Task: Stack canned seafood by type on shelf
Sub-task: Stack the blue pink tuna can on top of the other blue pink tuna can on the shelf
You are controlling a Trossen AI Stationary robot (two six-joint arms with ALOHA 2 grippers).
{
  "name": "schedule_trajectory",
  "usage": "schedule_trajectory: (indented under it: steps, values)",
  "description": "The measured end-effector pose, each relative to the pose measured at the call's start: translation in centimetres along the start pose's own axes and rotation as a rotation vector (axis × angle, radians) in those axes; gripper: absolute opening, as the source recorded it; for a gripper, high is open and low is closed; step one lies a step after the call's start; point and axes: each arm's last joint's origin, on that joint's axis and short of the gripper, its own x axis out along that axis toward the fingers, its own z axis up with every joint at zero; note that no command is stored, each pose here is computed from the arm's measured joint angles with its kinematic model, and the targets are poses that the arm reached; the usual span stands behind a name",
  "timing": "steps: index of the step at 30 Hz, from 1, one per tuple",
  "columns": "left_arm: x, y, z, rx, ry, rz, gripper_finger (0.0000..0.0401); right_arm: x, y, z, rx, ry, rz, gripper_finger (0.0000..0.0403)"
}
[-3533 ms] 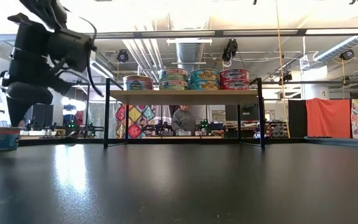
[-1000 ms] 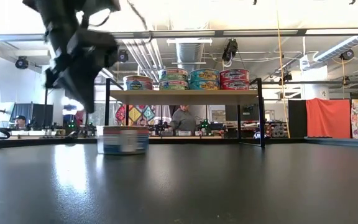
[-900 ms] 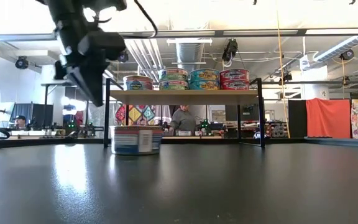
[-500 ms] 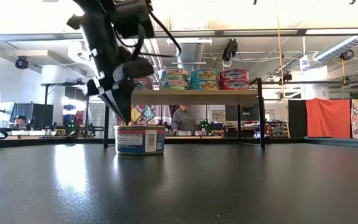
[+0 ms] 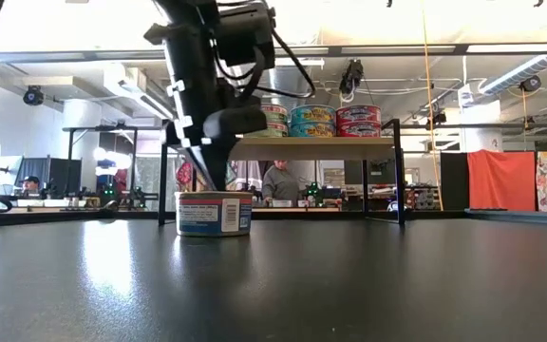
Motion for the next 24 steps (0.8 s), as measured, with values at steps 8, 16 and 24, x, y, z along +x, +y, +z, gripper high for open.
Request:
schedule_trajectory:
  steps: [8,16,24]
  values:
    - [0.3,-0.6,-2.6,0.0,0.079,0.041,0.0,0.1,-0.1,0.0,-0.014,-0.007,-0.016,0.0013]
    - [0.1,-2.7,-6.2,-0.015,0.154,-0.006,0.0,0.1,-0.1,0.0,-0.015,-0.011,-0.022,0.0013]
    - [-0.9,-6.4,-7.7,0.025,0.03,-0.172,0.0,0.1,-0.1,0.0,-0.022,-0.014,-0.025,0.0013]
